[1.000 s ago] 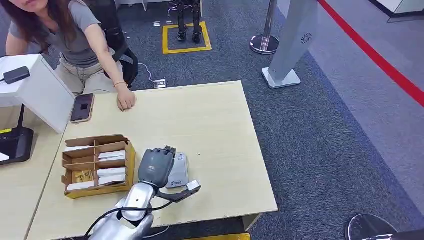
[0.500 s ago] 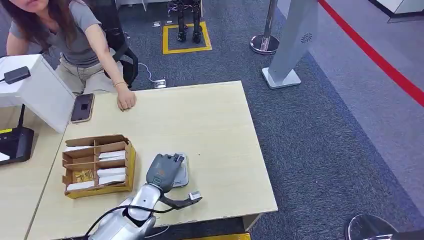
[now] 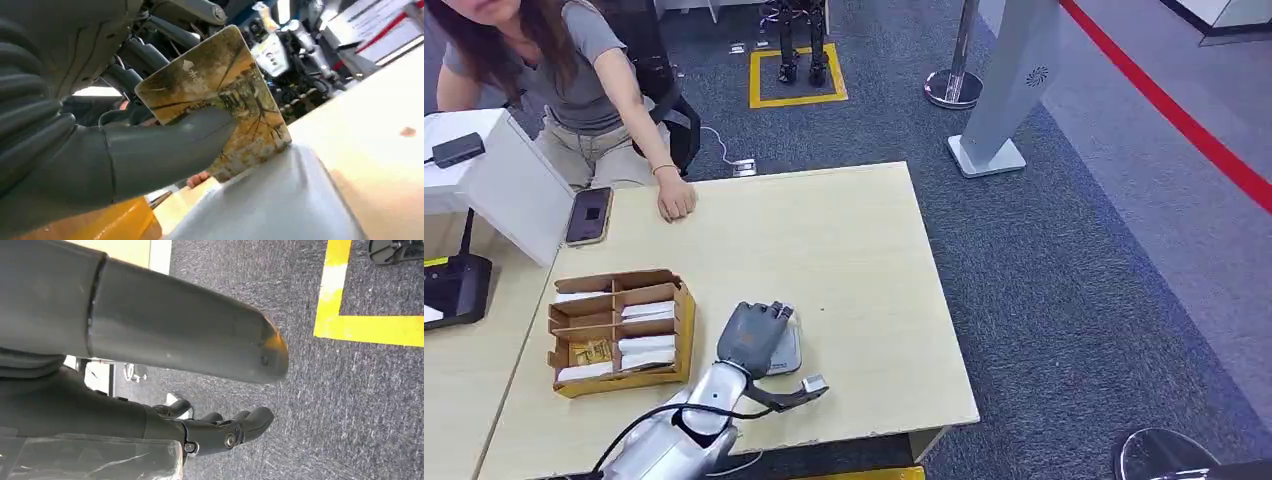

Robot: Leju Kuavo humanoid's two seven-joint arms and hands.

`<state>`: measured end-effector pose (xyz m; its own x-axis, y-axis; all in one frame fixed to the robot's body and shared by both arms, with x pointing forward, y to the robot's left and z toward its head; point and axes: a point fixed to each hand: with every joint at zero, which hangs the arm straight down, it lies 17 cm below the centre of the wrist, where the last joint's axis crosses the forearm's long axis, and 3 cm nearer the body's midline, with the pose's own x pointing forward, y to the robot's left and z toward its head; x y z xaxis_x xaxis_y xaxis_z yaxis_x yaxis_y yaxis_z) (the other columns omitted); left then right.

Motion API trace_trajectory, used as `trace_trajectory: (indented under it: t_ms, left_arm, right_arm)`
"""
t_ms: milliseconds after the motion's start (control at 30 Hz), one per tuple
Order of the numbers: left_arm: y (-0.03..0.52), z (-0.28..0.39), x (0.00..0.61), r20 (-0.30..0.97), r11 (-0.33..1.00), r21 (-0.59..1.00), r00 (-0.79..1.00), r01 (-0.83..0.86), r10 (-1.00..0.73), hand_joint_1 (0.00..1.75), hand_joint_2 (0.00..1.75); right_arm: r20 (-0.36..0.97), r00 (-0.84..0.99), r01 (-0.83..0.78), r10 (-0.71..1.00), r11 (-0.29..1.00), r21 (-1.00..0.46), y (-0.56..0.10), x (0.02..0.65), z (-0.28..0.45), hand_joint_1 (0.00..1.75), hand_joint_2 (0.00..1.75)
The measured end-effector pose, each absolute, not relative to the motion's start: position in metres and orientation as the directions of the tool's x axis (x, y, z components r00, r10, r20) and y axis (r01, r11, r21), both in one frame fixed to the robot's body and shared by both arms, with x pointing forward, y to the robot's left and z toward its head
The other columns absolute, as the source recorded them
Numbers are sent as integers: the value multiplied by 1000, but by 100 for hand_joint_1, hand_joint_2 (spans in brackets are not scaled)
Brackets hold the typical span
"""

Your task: Pass the card to the sensor for recognition and then transmit it.

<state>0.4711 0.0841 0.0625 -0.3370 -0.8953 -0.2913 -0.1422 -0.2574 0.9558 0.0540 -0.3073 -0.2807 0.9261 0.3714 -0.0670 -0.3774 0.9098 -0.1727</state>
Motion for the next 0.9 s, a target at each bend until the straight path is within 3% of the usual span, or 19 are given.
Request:
trace_trajectory:
  t_ms: [200, 367, 433, 500, 600, 667, 900]
  left_arm:
    - [132, 170, 495, -256, -204, 921, -120, -333, -959, 175, 175]
    - [141, 232, 489, -213, -135, 881, -126, -453, -969, 175, 175]
    - [126, 249, 480, -135, -8, 884, -239, -467, -962, 175, 175]
    - [126, 273, 480, 27, 187, 883, -351, -431, -936, 175, 175]
    - [173, 289, 499, 359, 485, 812, -379, -324, -853, 175, 175]
    - [216, 287, 506, 516, 610, 728, -336, -313, -788, 175, 175]
    - [299, 261, 510, 688, 705, 607, -203, -367, -697, 175, 175]
  right_arm:
    - [-82, 926, -377, 369, 909, -177, -309, 51, -281, 0, 0]
    - [-85, 924, -383, 373, 907, -177, -309, 50, -281, 0, 0]
    - [-86, 923, -385, 375, 907, -173, -308, 49, -281, 0, 0]
    - [-81, 922, -388, 379, 907, -165, -306, 50, -281, 0, 0]
    - [-75, 919, -395, 388, 905, -158, -304, 50, -281, 0, 0]
    - [-74, 916, -401, 394, 903, -153, -303, 49, -281, 0, 0]
    - [-70, 914, -406, 400, 901, -153, -302, 51, -281, 0, 0]
